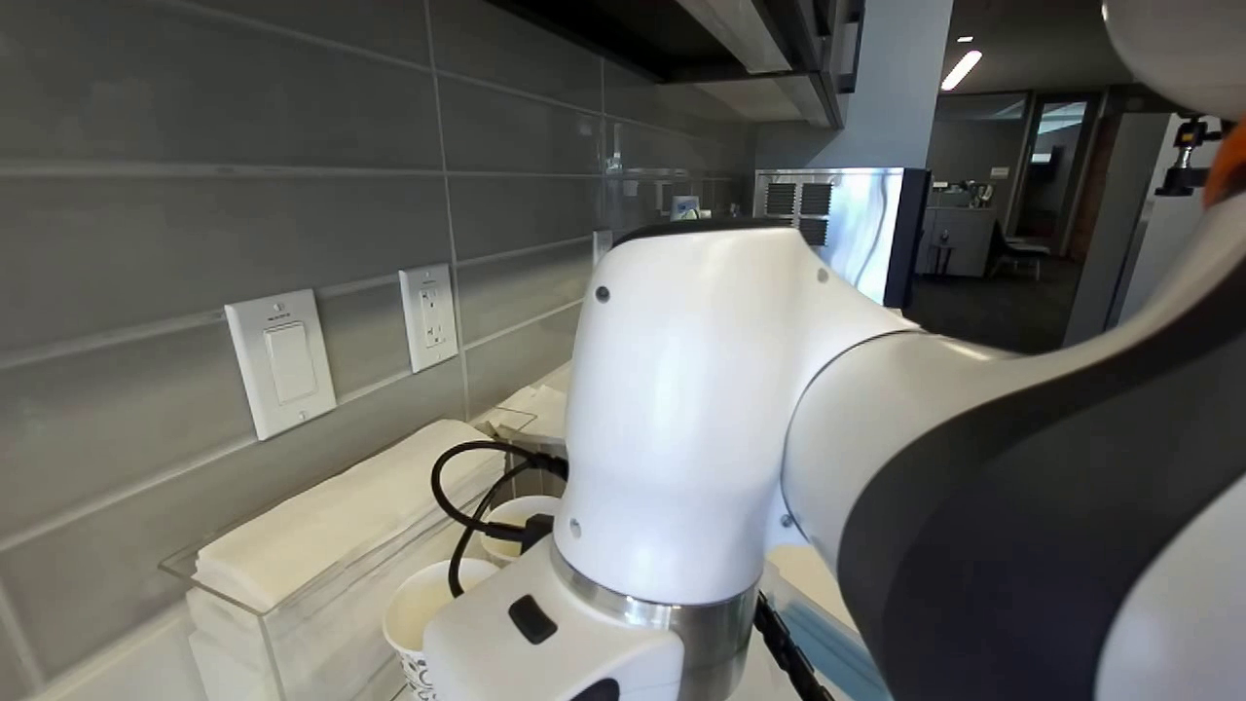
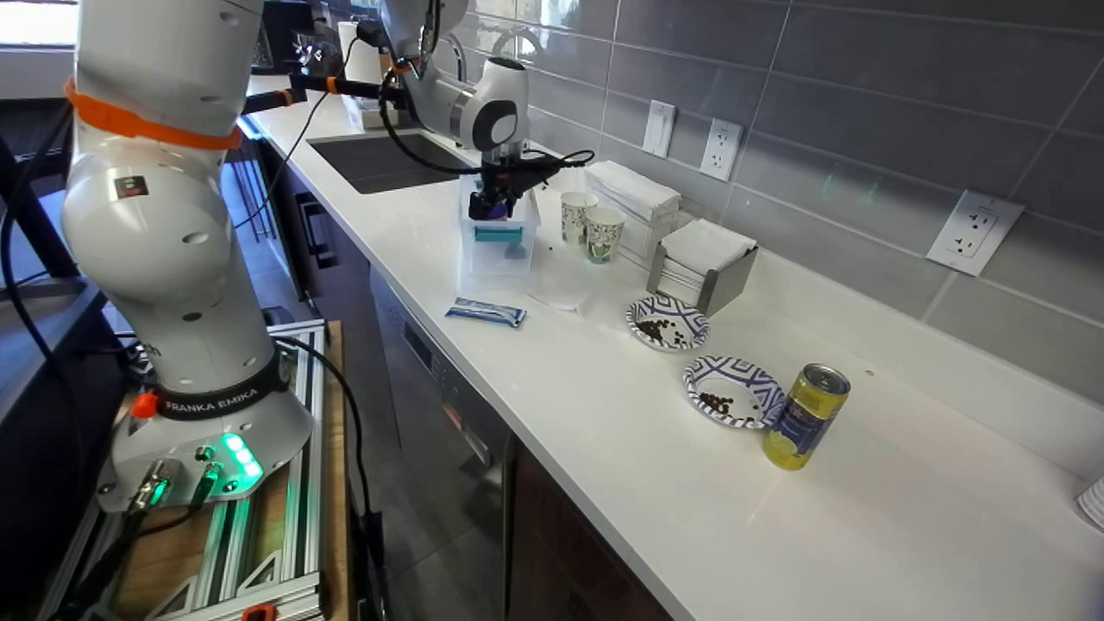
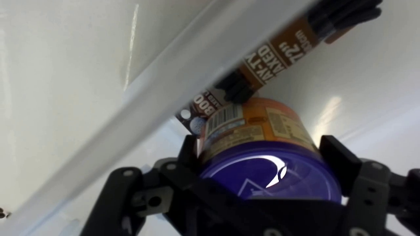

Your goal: Remove the container with the blue lid from the clear container on the left.

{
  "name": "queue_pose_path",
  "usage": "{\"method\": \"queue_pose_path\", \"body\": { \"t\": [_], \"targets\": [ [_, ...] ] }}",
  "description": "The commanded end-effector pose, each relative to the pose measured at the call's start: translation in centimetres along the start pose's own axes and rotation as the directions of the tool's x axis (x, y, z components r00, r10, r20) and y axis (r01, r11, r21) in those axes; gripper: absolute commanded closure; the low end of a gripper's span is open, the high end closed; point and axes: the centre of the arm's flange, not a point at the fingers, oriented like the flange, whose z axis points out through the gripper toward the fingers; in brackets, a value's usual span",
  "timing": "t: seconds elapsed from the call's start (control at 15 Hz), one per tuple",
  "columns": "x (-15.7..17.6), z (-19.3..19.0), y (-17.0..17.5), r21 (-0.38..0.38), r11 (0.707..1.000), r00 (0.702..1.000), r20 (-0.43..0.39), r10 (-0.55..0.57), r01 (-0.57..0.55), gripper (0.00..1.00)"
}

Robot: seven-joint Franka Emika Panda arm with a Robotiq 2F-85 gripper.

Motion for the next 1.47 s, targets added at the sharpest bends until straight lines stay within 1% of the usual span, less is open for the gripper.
{"method": "queue_pose_path", "body": {
  "t": [0.0,0.33,0.67,0.73,0.87,1.0,1.2,1.4],
  "targets": [
    [-0.4,0.1,-0.2,-0.016,1.0,0.999,-0.034,0.018,-0.019,0.32],
    [-1.3,-1.5,-1.1,0.014,0.997,0.995,-0.06,0.077,-0.076,0.32],
    [-2.6,-3.6,-2.1,0.039,0.98,0.975,-0.104,0.197,-0.194,0.32],
    [-2.7,-4.1,-2.4,0.056,0.977,0.97,-0.116,0.212,-0.206,0.32],
    [-2.8,-5.0,-3.1,0.097,0.968,0.962,-0.125,0.245,-0.234,0.32],
    [-3.1,-6.3,-3.8,0.119,0.957,0.952,-0.129,0.277,-0.263,0.32],
    [-3.6,-8.2,-4.8,0.132,0.94,0.935,-0.126,0.332,-0.316,0.32],
    [-4.2,-10.1,-5.9,0.137,0.918,0.911,-0.135,0.389,-0.372,0.32]
  ]
}}
